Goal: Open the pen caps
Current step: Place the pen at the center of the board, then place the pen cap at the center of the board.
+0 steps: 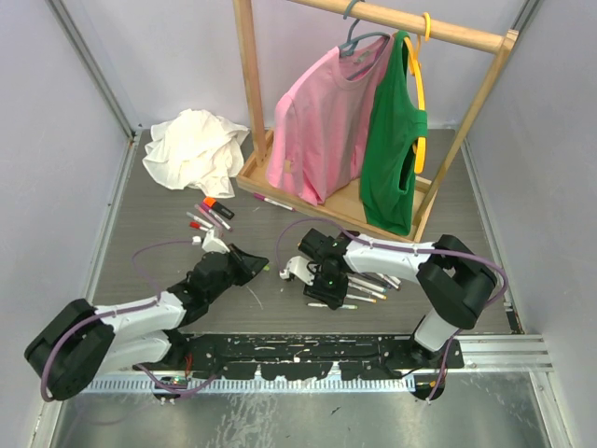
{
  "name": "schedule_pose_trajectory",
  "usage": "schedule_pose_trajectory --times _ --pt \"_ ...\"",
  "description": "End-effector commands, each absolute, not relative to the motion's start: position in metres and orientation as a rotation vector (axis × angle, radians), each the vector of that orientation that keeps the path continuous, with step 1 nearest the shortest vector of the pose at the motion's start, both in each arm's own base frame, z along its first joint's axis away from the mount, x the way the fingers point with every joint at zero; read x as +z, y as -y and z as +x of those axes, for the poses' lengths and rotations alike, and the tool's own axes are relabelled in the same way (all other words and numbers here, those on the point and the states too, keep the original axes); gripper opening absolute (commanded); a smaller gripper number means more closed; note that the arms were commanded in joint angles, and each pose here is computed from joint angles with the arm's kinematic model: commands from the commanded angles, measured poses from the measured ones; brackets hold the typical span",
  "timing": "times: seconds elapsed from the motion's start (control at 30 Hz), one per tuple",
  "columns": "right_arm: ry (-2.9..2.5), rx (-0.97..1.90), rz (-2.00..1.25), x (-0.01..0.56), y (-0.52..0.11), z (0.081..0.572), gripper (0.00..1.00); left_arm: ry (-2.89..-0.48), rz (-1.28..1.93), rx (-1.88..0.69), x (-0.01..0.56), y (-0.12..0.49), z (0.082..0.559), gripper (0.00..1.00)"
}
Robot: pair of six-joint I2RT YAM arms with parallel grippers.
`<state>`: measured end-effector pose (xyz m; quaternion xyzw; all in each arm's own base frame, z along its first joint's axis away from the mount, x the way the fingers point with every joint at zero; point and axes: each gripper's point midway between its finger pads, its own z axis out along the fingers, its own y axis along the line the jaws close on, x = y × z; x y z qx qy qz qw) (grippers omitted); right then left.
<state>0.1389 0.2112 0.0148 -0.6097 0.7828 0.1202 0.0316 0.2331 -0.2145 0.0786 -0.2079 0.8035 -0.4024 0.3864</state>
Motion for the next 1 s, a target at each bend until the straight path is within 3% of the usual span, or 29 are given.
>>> schedule_pose_trajectory --times 0.0,0.67,0.8,0.97 --pt "-2.316 0.420 -1.828 0.037 -0.229 0.151 0.39 -1.998 -0.579 -1.032 0.094 0.230 0.254 0.00" --pt "-2.270 0.494 -1.685 0.069 -0.225 0.172 0.45 -2.373 -0.638 -0.999 0.029 0.309 0.265 0.00" --pt "-2.267 0.502 -1.661 0.073 -0.224 0.176 0.45 -2.380 -0.663 -0.972 0.021 0.306 0.265 0.09" --pt "-2.273 0.516 -1.663 0.072 -0.224 0.175 0.45 -2.380 -0.663 -0.955 0.021 0.303 0.266 0.28"
